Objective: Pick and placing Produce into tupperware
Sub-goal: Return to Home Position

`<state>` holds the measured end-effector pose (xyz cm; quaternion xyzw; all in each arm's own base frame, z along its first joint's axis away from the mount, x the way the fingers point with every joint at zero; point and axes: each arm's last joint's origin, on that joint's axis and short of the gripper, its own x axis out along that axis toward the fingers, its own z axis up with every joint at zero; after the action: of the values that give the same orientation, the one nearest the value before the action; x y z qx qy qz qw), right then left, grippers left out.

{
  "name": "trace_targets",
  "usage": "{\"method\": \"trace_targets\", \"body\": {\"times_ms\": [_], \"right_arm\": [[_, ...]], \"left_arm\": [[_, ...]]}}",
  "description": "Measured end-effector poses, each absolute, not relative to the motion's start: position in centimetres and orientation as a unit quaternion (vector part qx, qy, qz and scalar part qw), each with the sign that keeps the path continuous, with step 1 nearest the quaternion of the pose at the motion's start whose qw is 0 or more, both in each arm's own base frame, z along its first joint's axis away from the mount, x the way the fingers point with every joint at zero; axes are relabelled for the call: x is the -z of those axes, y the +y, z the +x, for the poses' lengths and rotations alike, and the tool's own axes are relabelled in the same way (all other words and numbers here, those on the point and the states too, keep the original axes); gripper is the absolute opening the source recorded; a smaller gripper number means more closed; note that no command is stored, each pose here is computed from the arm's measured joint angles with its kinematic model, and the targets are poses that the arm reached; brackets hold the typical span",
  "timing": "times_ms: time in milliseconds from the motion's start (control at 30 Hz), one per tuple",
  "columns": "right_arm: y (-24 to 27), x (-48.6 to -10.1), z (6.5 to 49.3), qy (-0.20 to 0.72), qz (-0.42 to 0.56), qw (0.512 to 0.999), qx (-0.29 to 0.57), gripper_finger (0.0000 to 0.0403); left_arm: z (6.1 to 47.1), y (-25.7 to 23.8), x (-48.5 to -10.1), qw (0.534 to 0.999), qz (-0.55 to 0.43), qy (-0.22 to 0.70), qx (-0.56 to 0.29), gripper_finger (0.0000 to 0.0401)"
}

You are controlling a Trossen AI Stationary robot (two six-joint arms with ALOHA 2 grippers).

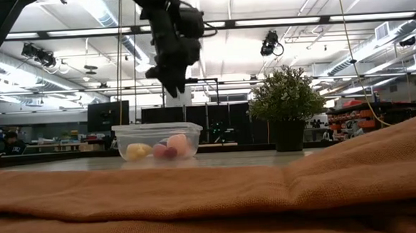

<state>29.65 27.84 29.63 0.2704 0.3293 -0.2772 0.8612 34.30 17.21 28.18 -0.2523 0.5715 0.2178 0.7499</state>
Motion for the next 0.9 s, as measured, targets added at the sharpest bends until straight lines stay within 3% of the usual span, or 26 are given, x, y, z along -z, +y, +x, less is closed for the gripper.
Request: {"method": "trace_targets", "body": {"times_ms": [267,900], "right_arm": [[27.8,-29.6,29.7,0.331,0.257,0.866,0.273,0.0095],[27.9,-29.6,29.6,0.332,0.256,0.866,0.272,0.0095]], "left_arm": [[34.7,13.8,-30.3,0.744,-0.197,0.620,-0.155,0.0162],[36.6,6.5,-30.3,0.755,-0.105,0.645,-0.056,0.0162]]}}
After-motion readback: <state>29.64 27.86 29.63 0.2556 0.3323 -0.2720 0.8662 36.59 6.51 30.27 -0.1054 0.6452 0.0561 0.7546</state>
